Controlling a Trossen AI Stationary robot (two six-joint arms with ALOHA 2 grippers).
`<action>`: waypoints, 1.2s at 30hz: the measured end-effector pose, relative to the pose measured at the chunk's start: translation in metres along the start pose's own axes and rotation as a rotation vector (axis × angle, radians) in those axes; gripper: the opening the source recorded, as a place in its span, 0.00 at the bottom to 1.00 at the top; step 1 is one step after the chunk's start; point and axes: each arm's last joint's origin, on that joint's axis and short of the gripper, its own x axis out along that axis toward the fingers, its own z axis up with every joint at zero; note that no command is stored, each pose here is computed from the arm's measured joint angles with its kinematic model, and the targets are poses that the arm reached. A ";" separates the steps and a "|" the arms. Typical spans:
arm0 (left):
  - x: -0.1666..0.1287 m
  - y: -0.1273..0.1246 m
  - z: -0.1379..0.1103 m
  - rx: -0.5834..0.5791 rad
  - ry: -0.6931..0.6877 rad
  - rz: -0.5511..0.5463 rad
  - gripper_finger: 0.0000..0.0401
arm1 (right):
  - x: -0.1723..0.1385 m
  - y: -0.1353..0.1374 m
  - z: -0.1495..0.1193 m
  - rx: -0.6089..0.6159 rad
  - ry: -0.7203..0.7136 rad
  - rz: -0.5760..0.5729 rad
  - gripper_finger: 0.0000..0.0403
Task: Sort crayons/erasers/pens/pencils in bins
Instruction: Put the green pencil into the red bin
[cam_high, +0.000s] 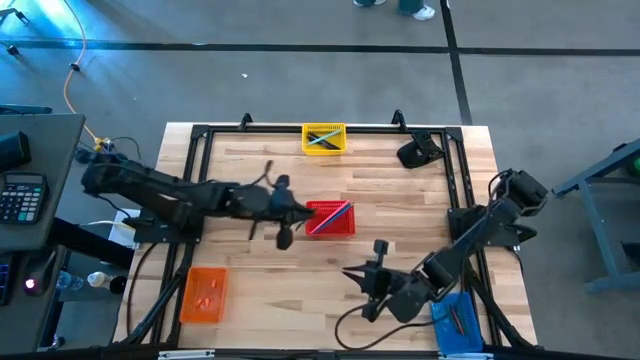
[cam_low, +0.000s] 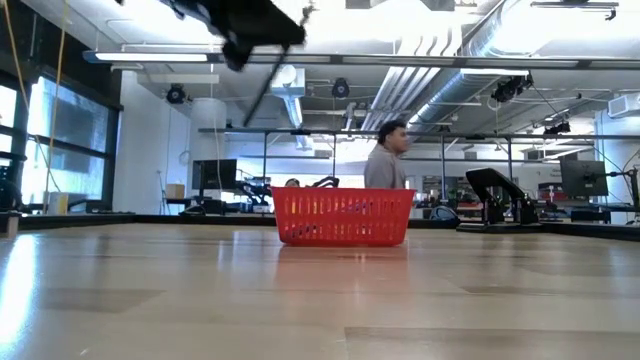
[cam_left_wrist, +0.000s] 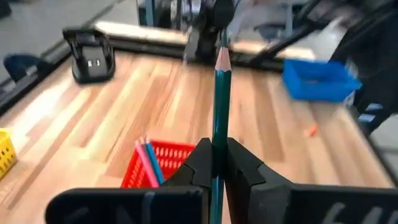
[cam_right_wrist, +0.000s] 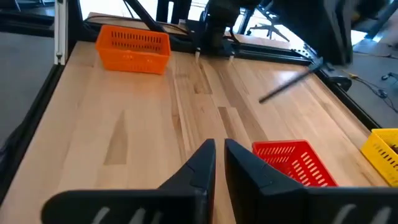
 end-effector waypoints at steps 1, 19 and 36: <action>0.007 0.004 -0.001 0.003 0.022 -0.001 0.00 | -0.001 0.001 0.000 0.005 -0.003 -0.002 0.05; 0.097 0.054 -0.018 -0.054 0.203 0.020 0.00 | -0.008 0.005 -0.002 -0.003 -0.023 -0.038 0.00; 0.119 0.050 -0.001 -0.142 0.143 -0.010 0.00 | -0.008 0.004 -0.005 -0.029 -0.002 -0.045 0.00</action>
